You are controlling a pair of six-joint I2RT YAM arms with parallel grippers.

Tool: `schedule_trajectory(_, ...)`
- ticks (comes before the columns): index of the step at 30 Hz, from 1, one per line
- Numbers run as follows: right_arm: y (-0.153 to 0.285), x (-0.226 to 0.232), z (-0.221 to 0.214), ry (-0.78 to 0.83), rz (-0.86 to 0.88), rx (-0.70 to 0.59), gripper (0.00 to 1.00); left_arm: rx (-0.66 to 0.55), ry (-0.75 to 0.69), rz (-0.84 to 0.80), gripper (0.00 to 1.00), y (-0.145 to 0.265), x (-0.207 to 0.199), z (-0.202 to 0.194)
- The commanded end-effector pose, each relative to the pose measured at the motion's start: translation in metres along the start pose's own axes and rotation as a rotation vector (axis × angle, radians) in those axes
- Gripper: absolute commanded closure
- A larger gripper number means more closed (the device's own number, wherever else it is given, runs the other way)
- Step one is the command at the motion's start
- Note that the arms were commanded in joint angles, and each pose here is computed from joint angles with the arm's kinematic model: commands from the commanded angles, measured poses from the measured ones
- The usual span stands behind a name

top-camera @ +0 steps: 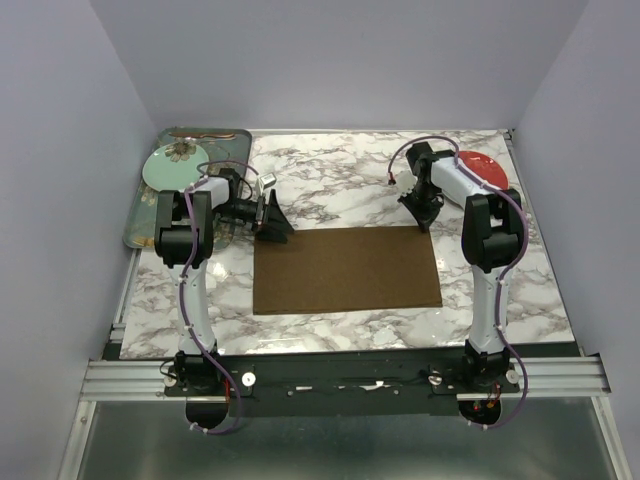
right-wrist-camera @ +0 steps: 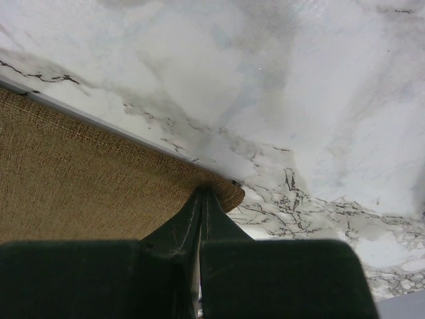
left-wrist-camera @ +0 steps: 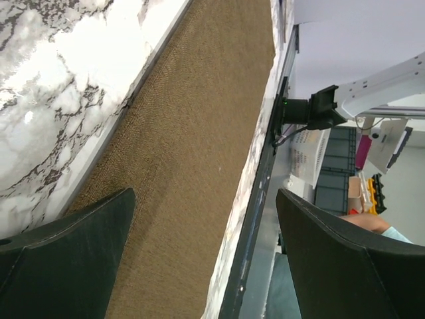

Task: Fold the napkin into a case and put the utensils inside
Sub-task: Smooth out the rectangle-folded napkin at the center of the board.

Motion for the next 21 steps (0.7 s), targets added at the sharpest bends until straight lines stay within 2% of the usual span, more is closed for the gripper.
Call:
schedule_trajectory(1, -0.006, -0.007, -0.010, -0.016, -0.033, 0.064, 0.92, -0.029, -0.162, 0.146, 0.01, 0.009, -0.002, 0.017)
schedule_trajectory(5, -0.002, -0.010, -0.005, -0.027, -0.057, 0.039, 0.92, -0.042, -0.275, 0.178, 0.01, 0.000, -0.037, 0.029)
schedule_trajectory(8, 0.021, -0.012, 0.016, -0.060, -0.044, -0.069, 0.91, -0.106, -0.389, 0.238, 0.01, -0.002, -0.064, 0.043)
schedule_trajectory(10, 0.039, -0.011, 0.033, -0.075, -0.023, -0.156, 0.88, -0.201, -0.439, 0.324, 0.01, 0.006, -0.079, 0.056)
schedule_trajectory(13, 0.076, -0.012, 0.050, -0.091, -0.026, -0.260, 0.82, -0.278, -0.527, 0.420, 0.01, 0.015, -0.099, 0.056)
schedule_trajectory(17, 0.105, 0.001, 0.049, -0.076, -0.006, -0.329, 0.66, -0.332, -0.611, 0.641, 0.01, 0.024, -0.096, 0.035)
schedule_trajectory(18, 0.111, 0.010, 0.046, -0.072, 0.015, -0.348, 0.57, -0.301, -0.635, 0.659, 0.01, 0.013, -0.097, 0.022)
schedule_trajectory(21, 0.126, 0.029, 0.039, -0.066, 0.063, -0.391, 0.40, -0.222, -0.651, 0.736, 0.04, -0.001, -0.078, -0.021)
Point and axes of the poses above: each gripper's point midway between its finger pads, its own y axis back along the fingers, its own x axis along the line the jaws close on, z = x × y, the point moved 1 cm from there along y, back along the fingers, and after that the axes turned 15 degrees about y, right-handed, at the moved point
